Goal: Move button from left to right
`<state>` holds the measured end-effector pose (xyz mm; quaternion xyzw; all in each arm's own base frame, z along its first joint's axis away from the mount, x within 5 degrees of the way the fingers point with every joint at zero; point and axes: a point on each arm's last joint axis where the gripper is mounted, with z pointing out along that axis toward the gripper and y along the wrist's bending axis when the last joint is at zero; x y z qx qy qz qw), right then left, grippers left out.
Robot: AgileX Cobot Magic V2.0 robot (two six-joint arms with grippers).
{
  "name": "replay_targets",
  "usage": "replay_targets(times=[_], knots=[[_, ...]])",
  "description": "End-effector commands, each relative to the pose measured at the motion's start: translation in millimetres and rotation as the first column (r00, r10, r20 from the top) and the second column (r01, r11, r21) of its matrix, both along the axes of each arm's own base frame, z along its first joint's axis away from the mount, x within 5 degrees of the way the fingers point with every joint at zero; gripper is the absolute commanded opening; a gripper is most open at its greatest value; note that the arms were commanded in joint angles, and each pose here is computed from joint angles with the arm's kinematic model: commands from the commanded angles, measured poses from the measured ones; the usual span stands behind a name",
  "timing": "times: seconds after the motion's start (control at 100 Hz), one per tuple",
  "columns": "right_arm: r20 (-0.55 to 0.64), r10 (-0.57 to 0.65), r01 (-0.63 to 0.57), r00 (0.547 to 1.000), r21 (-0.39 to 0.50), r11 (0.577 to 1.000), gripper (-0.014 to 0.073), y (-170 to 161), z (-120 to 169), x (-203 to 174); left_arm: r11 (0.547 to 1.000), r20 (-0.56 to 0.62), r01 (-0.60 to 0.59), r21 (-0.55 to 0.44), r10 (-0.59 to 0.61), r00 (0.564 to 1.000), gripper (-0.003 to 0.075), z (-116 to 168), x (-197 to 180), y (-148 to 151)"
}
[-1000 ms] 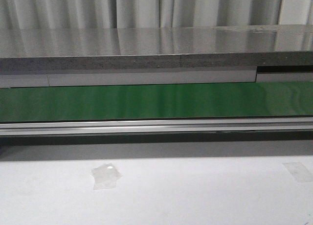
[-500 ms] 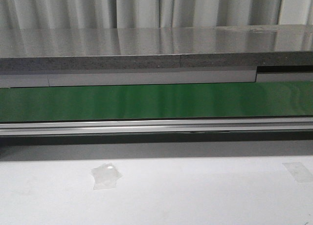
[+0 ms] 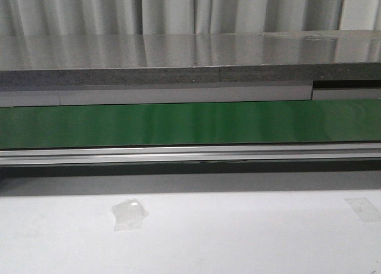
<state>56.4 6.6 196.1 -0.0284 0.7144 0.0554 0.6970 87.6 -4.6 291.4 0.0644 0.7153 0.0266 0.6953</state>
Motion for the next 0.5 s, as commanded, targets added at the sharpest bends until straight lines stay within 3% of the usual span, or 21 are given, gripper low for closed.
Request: replay_targets(times=[0.0, 0.22, 0.49], knots=[[0.118, -0.002, 0.001, 0.993, 0.004, 1.000, -0.0101, -0.2, 13.9, -2.4, 0.999, 0.086, -0.005, -0.039, 0.009, 0.996, -0.0020, 14.3, -1.0, 0.8], [0.118, -0.002, 0.001, 0.993, 0.004, 1.000, -0.0101, -0.2, 13.9, -2.4, 0.999, 0.175, 0.004, -0.041, 0.003, 0.985, -0.0020, 7.0, -10.7, 0.7], [0.118, -0.002, 0.001, 0.993, 0.004, 1.000, -0.0101, -0.2, 13.9, -2.4, 0.999, 0.236, 0.013, -0.045, -0.002, 0.972, -0.0020, -37.3, -29.4, 1.0]])
